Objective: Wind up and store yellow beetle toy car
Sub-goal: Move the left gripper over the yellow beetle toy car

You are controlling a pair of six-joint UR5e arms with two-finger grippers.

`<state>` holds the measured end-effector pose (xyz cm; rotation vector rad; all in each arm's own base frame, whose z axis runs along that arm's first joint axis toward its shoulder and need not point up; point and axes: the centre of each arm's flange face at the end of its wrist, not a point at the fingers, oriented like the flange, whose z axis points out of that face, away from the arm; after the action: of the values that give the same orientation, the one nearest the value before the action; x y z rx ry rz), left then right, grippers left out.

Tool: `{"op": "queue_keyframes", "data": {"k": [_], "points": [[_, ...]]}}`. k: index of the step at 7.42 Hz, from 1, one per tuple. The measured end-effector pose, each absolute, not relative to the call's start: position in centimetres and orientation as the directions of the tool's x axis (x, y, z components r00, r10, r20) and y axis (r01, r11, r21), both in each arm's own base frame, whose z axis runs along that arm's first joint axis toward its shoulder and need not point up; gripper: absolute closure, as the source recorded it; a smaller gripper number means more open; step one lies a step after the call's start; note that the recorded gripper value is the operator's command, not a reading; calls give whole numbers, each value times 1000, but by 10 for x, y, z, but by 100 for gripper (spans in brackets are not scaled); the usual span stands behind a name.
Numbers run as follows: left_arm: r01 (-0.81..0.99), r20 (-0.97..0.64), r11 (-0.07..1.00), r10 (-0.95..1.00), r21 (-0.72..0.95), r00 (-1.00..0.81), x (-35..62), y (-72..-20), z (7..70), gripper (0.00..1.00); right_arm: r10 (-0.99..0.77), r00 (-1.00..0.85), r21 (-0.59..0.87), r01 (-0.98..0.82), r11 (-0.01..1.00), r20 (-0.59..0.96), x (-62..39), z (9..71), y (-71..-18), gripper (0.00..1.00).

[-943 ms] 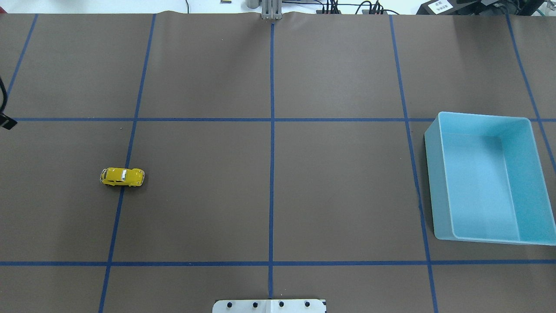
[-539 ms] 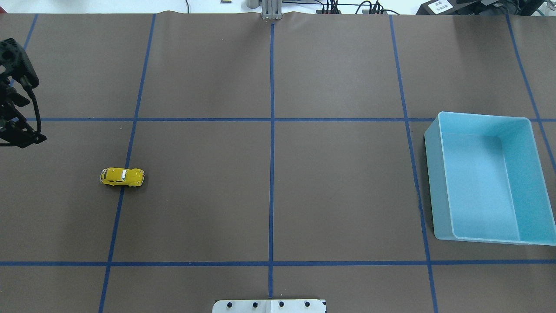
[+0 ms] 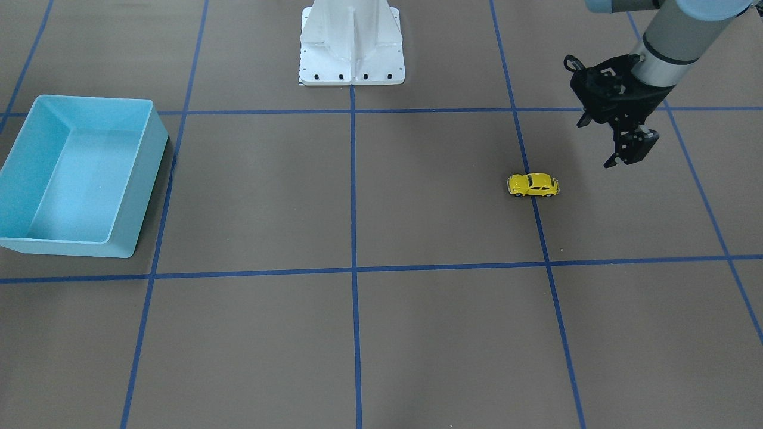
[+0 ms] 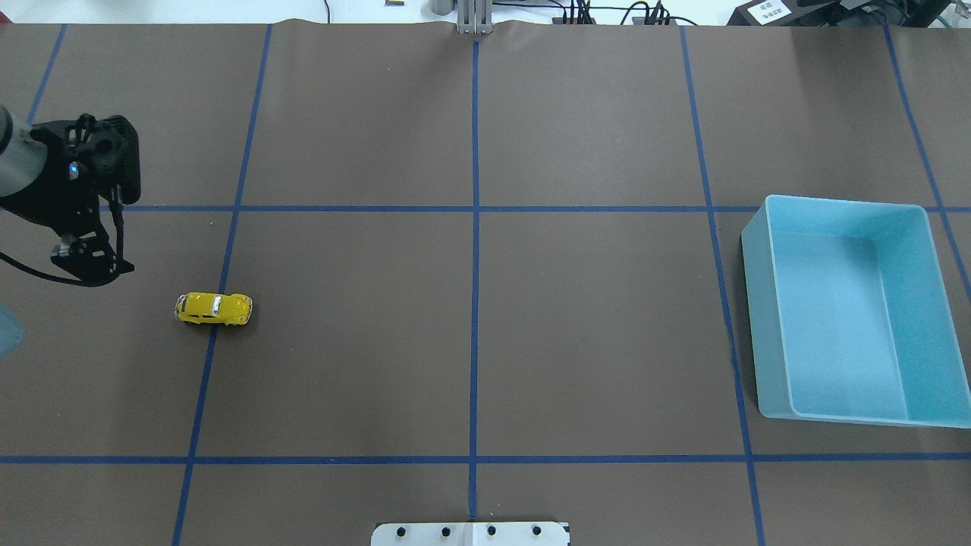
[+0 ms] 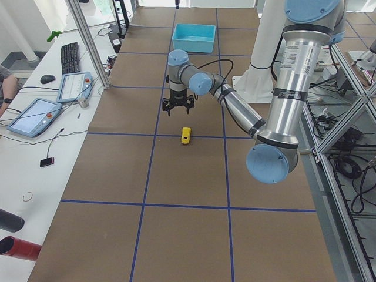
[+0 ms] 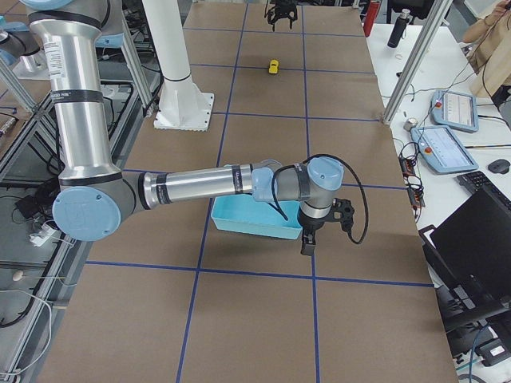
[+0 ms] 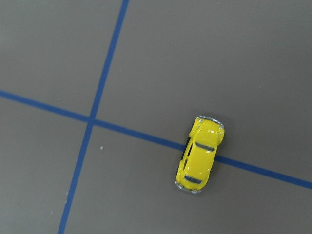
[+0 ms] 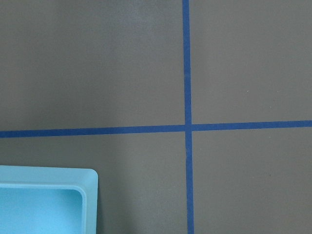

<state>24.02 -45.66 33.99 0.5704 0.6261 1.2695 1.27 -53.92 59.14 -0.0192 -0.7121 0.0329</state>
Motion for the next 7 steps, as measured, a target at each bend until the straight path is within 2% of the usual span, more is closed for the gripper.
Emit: {"op": "queue_keyframes", "data": {"k": [3, 7], "points": [[-691, -35, 76, 997, 719, 73, 260, -452, 348, 0, 38, 757, -30, -24, 999, 653, 13, 592, -539, 0], [-676, -7, 32, 999, 736, 40, 291, -464, 392, 0, 38, 757, -31, -23, 999, 653, 13, 592, -539, 0]]}}
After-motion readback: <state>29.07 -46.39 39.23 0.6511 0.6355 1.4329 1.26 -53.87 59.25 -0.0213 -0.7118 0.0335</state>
